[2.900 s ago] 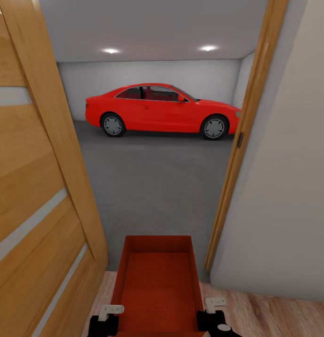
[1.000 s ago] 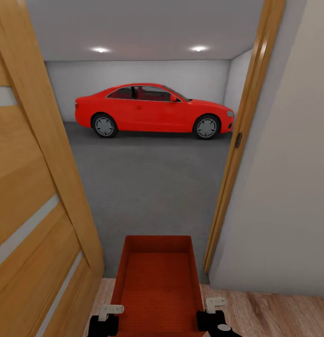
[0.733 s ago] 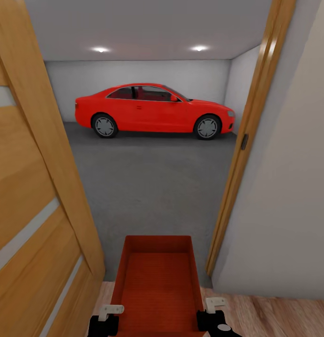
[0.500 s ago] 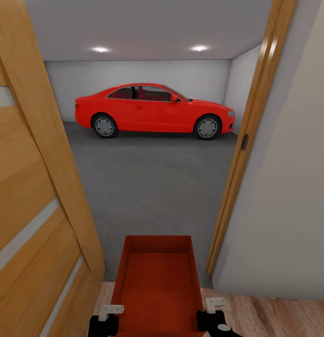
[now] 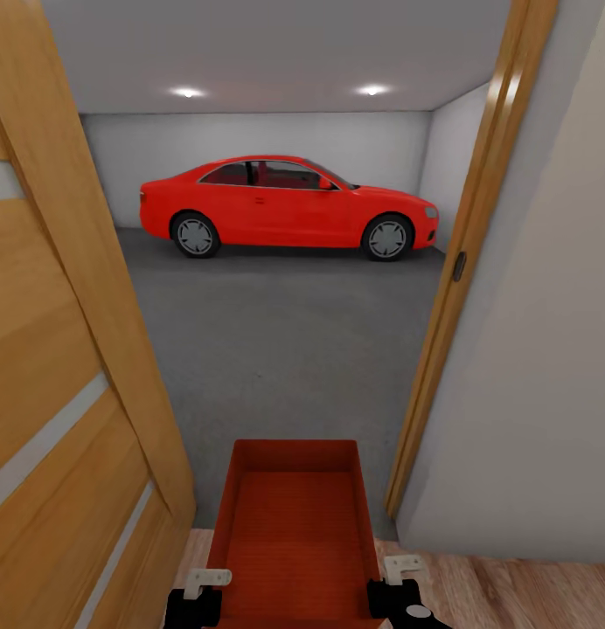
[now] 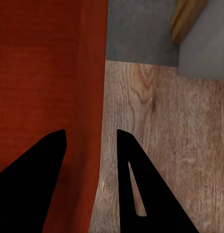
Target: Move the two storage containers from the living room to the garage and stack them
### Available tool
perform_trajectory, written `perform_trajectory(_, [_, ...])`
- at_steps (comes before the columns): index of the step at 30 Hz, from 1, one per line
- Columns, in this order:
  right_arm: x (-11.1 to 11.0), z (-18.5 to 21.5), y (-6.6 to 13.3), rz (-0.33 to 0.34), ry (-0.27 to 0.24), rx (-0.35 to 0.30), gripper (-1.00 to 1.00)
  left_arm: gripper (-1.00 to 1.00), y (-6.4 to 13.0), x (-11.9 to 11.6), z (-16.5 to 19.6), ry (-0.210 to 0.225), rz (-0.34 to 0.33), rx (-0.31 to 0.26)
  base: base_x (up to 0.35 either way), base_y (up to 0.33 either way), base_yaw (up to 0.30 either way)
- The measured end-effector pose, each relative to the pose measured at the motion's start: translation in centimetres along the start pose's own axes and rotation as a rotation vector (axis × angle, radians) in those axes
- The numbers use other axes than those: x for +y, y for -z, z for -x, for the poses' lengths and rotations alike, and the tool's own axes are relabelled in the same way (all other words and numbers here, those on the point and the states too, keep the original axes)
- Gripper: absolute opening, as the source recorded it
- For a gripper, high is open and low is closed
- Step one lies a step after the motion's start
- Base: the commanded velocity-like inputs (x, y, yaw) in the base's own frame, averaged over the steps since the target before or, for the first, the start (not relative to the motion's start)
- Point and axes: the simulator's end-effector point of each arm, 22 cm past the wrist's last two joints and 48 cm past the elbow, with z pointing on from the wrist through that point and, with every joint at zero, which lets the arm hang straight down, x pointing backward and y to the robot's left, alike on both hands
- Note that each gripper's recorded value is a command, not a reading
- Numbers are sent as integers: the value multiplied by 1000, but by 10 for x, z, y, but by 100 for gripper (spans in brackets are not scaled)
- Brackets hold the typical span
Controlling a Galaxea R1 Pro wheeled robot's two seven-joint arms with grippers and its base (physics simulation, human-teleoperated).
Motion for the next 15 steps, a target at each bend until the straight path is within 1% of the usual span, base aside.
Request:
perform_trajectory(3, [0, 0, 0, 0, 0, 0, -100, -100, 0, 0, 0, 0, 0, 0, 216, 0, 0])
perform_trajectory(5, [0, 0, 0, 0, 0, 0, -100, -100, 0, 0, 0, 0, 0, 0, 118, 0, 0])
perform_trajectory(15, [0, 0, 0, 0, 0, 0, -100, -100, 0, 0, 0, 0, 0, 0, 26, 0, 0])
